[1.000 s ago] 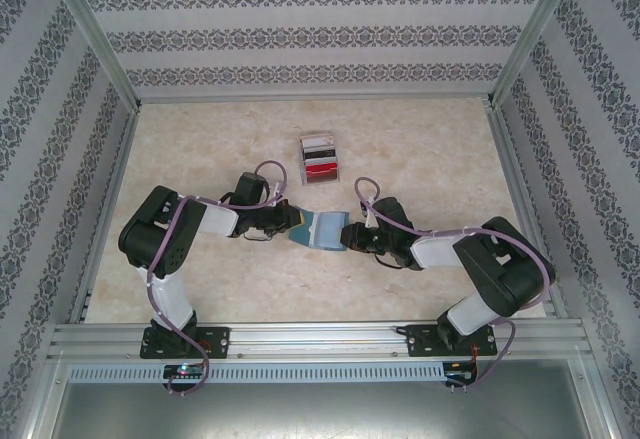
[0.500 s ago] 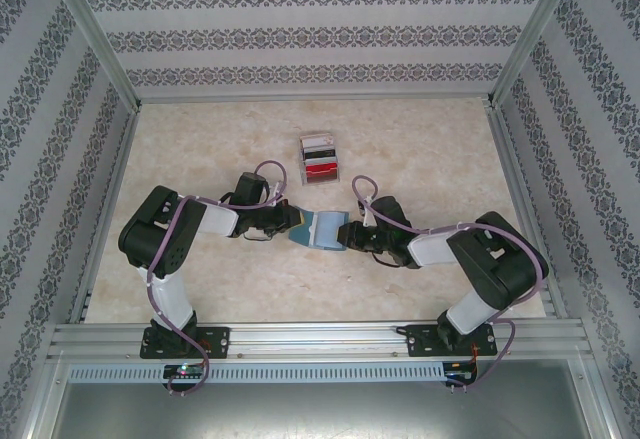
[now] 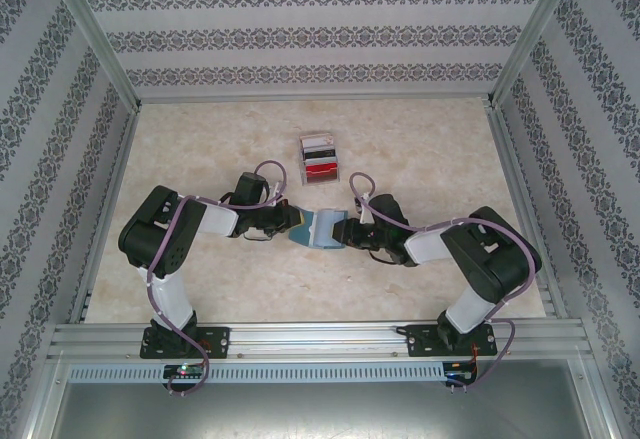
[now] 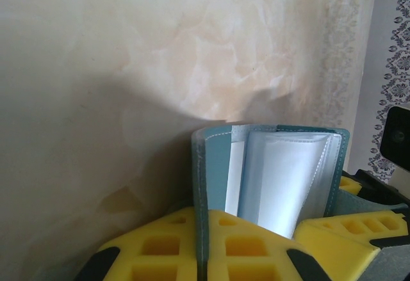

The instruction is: Put the credit cards into the card holder

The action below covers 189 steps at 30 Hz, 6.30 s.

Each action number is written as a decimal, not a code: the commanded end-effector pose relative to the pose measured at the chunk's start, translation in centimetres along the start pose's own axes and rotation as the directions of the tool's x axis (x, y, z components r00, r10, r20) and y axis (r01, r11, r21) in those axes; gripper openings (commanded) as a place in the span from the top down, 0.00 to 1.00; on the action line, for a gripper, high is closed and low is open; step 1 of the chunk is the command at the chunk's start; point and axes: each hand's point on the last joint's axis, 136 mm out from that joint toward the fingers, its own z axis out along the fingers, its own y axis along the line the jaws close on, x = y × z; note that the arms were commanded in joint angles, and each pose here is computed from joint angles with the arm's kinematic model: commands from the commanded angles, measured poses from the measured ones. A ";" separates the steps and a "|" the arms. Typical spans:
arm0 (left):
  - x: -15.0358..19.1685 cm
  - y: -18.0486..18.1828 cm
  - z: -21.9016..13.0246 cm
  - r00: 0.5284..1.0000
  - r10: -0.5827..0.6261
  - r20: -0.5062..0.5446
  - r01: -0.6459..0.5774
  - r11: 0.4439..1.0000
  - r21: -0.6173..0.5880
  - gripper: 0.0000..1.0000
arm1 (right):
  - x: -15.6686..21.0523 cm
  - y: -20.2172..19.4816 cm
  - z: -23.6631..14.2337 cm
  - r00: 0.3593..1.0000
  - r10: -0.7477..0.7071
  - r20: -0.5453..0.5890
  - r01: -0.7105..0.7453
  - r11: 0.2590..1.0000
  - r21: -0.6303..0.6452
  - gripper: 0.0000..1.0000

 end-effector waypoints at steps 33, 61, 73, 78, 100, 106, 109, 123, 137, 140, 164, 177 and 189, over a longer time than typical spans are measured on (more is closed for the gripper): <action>0.0 5.1 0.1 0.998 -0.052 0.045 0.059 0.984 -0.169 1.00 | 0.7 -2.3 -2.5 0.999 0.006 0.043 -0.010 0.994 0.105 0.62; 0.1 5.1 0.3 0.998 -0.057 0.040 0.063 0.984 -0.165 1.00 | 1.0 -2.1 -1.2 1.000 0.010 0.003 -0.010 0.997 0.077 0.72; 0.1 5.2 0.3 0.998 -0.058 0.039 0.064 0.984 -0.165 1.00 | 1.1 -2.3 -1.0 1.000 0.012 -0.003 -0.011 0.996 0.085 0.80; 0.1 5.1 0.3 0.998 -0.058 0.039 0.064 0.984 -0.165 1.00 | 1.1 -2.5 -1.3 1.000 0.014 0.010 -0.015 0.995 0.096 0.80; 0.0 5.1 0.4 0.997 -0.058 0.041 0.064 0.985 -0.160 1.00 | 1.4 -2.9 -1.9 1.000 0.003 0.012 -0.005 0.993 0.120 0.73; 0.0 5.2 0.4 0.997 -0.058 0.042 0.064 0.985 -0.161 1.00 | 1.4 -2.9 -2.0 1.000 -0.003 0.014 0.001 0.993 0.118 0.71; 0.1 5.2 0.4 0.997 -0.059 0.041 0.065 0.985 -0.163 1.00 | 1.4 -2.9 -2.1 1.000 -0.005 0.016 0.003 0.993 0.122 0.71; 0.1 5.3 0.4 0.997 -0.063 0.038 0.068 0.984 -0.162 1.00 | 1.4 -3.0 -2.1 1.000 -0.009 0.001 0.009 0.992 0.123 0.80; 0.1 5.3 0.5 0.997 -0.063 0.038 0.068 0.984 -0.162 1.00 | 1.7 -3.2 -0.8 0.999 0.002 -0.036 0.002 0.992 0.130 0.79; 0.1 5.3 0.5 0.997 -0.065 0.037 0.070 0.984 -0.162 1.00 | 1.8 -3.2 -0.4 0.999 0.007 -0.048 -0.001 0.992 0.130 0.80; 0.2 5.4 0.5 0.997 -0.068 0.034 0.072 0.984 -0.166 1.00 | 2.0 -2.4 1.7 0.995 -0.012 -0.096 0.022 0.995 0.100 0.64; -0.5 4.9 -0.3 0.994 -0.083 0.070 0.091 0.987 -0.131 0.91 | 2.5 -1.4 3.0 0.988 -0.030 -0.150 0.040 0.997 0.062 0.54; -2.1 3.3 -2.1 0.983 -0.090 0.159 0.092 0.996 -0.001 0.46 | 2.9 -0.8 4.0 0.977 -0.018 -0.212 0.030 0.998 0.055 0.41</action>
